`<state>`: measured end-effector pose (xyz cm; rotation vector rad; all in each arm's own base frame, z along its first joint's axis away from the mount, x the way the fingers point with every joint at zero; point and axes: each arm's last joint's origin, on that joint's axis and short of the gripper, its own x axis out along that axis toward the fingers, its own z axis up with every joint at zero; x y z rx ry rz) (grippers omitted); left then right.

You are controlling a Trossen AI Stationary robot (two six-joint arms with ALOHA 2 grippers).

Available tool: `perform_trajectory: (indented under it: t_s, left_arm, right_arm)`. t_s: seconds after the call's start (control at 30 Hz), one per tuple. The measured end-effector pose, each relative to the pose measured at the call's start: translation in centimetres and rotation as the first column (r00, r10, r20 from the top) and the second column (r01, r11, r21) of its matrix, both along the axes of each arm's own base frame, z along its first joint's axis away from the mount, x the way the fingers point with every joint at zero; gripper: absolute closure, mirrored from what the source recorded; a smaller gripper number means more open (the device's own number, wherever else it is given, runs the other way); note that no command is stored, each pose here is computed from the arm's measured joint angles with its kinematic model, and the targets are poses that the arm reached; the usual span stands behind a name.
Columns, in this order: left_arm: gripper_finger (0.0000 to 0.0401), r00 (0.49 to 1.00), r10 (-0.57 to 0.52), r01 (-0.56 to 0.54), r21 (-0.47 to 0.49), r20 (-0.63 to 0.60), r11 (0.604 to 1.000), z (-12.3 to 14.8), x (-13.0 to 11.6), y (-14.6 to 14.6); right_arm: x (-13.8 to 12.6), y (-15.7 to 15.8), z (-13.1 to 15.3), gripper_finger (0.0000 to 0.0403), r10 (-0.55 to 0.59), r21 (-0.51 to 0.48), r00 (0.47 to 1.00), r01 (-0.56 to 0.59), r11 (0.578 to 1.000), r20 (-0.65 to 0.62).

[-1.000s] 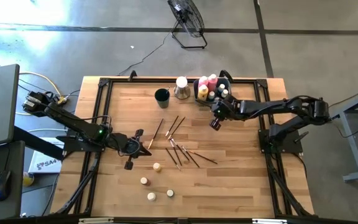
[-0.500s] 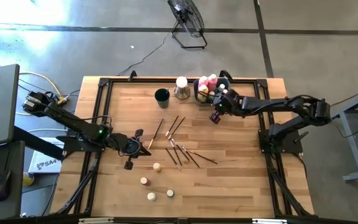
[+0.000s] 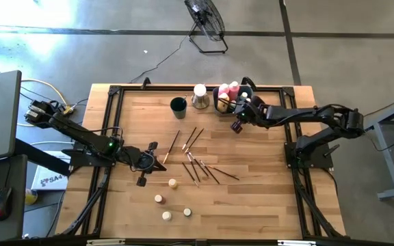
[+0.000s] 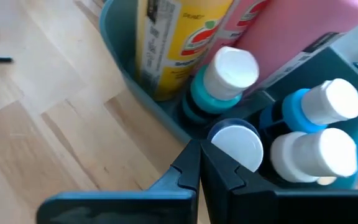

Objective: Pick & Place Paint Supplies
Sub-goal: Adjust the small blue paint bottle into the blue bin

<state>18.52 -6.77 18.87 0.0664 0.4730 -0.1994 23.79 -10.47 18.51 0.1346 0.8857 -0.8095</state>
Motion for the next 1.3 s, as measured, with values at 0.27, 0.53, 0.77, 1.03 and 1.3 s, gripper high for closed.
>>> perform_trajectory:
  t_s: [0.27, 0.53, 0.77, 1.03, 1.3]
  left_arm:
    - [0.0396, 1.0, 0.0, 0.0, 0.0, 0.0, 1.0, 0.0, 0.0, 0.0]
    - [0.0396, 1.0, 0.0, 0.0, 0.0, 0.0, 1.0, 0.0, 0.0, 0.0]
    - [0.0396, 1.0, 0.0, 0.0, 0.0, 0.0, 1.0, 0.0, 0.0, 0.0]
    - [0.0396, 1.0, 0.0, 0.0, 0.0, 0.0, 1.0, 0.0, 0.0, 0.0]
    - [0.0396, 1.0, 0.0, 0.0, 0.002, -0.005, 1.0, 0.0, 0.0, 0.0]
  right_arm:
    - [0.2, 0.2, -0.1, 0.0401, 0.072, 0.063, 0.997, -0.073, 0.995, 0.021]
    - [-0.6, 0.4, -0.6, 0.0401, 0.057, 0.083, 0.996, -0.05, 0.995, -0.073]
    - [-0.5, 0.2, -0.4, 0.0401, 0.022, 0.02, 0.997, -0.021, 1.0, -0.078]
    - [-0.3, -0.3, -0.1, 0.0401, 0.006, -0.013, 0.999, -0.006, 1.0, -0.049]
    - [-0.6, -1.2, 0.0, 0.0401, -0.016, -0.031, 0.999, 0.015, 0.999, -0.036]
